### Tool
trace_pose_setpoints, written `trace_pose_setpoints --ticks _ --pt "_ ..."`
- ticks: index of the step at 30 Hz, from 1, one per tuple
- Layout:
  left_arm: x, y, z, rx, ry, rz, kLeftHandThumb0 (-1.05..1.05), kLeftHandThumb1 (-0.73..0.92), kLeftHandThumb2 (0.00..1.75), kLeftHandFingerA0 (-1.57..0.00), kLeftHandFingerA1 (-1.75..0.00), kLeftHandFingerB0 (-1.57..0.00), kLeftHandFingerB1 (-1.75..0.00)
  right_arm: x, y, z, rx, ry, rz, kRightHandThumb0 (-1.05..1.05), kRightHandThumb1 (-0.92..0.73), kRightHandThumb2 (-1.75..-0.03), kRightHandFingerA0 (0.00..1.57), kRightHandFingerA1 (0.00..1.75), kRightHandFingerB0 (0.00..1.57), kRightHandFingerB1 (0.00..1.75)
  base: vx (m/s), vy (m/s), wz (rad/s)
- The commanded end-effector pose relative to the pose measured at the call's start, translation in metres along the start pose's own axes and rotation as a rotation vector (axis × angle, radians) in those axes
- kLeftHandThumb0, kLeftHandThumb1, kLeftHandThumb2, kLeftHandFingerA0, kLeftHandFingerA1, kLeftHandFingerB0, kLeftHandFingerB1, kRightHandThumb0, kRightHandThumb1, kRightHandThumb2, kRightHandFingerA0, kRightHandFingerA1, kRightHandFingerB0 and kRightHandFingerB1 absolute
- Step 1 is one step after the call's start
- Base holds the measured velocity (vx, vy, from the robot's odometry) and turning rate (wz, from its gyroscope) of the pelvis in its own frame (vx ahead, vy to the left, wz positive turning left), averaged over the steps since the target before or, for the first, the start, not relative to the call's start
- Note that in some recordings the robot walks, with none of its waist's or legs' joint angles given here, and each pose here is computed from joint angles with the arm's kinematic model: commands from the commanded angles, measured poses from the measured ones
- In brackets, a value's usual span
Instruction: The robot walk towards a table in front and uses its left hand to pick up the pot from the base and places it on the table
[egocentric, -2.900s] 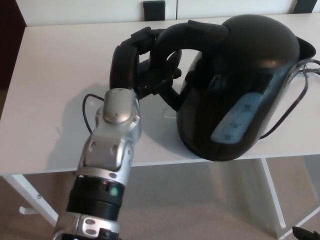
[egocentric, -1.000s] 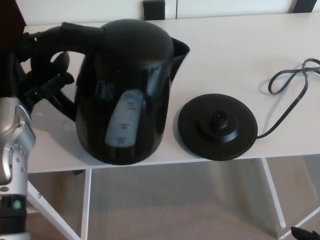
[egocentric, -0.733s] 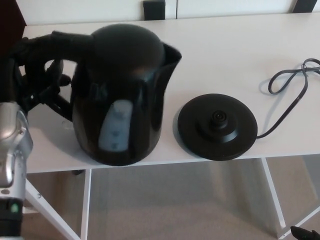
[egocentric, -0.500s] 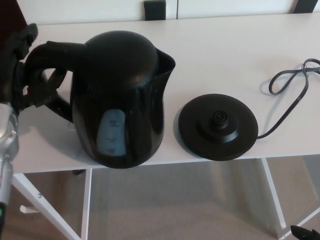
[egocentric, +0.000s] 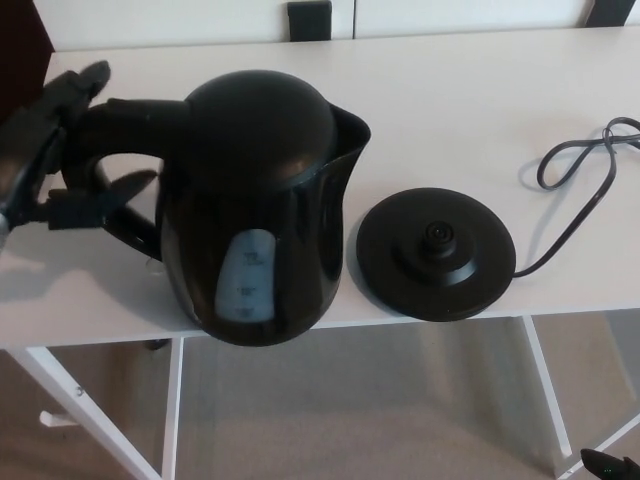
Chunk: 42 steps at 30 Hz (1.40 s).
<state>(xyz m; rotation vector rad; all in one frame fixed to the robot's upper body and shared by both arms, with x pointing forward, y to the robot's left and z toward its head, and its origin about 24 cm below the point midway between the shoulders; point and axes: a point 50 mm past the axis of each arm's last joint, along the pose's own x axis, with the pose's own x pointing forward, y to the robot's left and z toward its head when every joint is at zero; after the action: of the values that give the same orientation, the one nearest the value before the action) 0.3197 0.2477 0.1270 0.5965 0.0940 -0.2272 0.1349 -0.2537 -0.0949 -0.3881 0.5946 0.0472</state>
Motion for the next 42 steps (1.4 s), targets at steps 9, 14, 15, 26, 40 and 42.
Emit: trace_pose_setpoints --ticks 9,14,15,26,40,42 --pt "-0.024 0.021 -0.012 0.201 0.049 -0.308 -0.79 0.50 0.56 0.00 0.00 0.00 0.00 -0.001 -0.009 -0.004 0.000 0.020 -0.033 0.17 -0.92 -0.69 0.33 0.53 0.12 0.39 0.00 0.000 0.00" --pt "-0.023 0.028 -0.012 0.192 0.046 -0.321 -0.84 0.49 0.57 0.00 0.00 0.00 0.00 0.000 -0.010 -0.003 0.001 0.018 -0.038 0.16 -0.92 -0.68 0.31 0.51 0.13 0.39 0.00 0.000 0.00" --pt "-0.023 0.029 -0.013 0.186 0.044 -0.323 -0.84 0.49 0.57 0.00 0.00 0.00 0.00 0.001 -0.010 -0.003 0.002 0.020 -0.039 0.16 -0.92 -0.68 0.31 0.51 0.13 0.39 0.00 0.000 0.00" --pt "-0.032 0.067 -0.015 0.004 0.021 -0.245 -0.83 0.46 0.57 0.00 0.00 0.00 0.00 0.002 -0.011 0.000 0.010 0.009 -0.036 0.19 -0.92 -0.70 0.35 0.55 0.10 0.39 0.00 0.000 0.00" --pt "-0.164 0.086 -0.109 -0.323 0.090 0.038 -0.75 0.42 0.74 0.00 0.00 0.00 0.00 -0.017 -0.008 -0.028 -0.017 0.084 -0.011 0.18 -0.92 -0.70 0.29 0.53 0.11 0.39 0.00 0.000 0.00" --pt "-0.186 0.068 -0.126 -0.352 0.146 0.058 -0.79 0.45 0.79 0.00 0.00 0.00 0.00 -0.017 -0.009 -0.032 -0.002 0.102 -0.018 0.17 -0.92 -0.73 0.28 0.53 0.08 0.39 0.00 0.000 0.00"
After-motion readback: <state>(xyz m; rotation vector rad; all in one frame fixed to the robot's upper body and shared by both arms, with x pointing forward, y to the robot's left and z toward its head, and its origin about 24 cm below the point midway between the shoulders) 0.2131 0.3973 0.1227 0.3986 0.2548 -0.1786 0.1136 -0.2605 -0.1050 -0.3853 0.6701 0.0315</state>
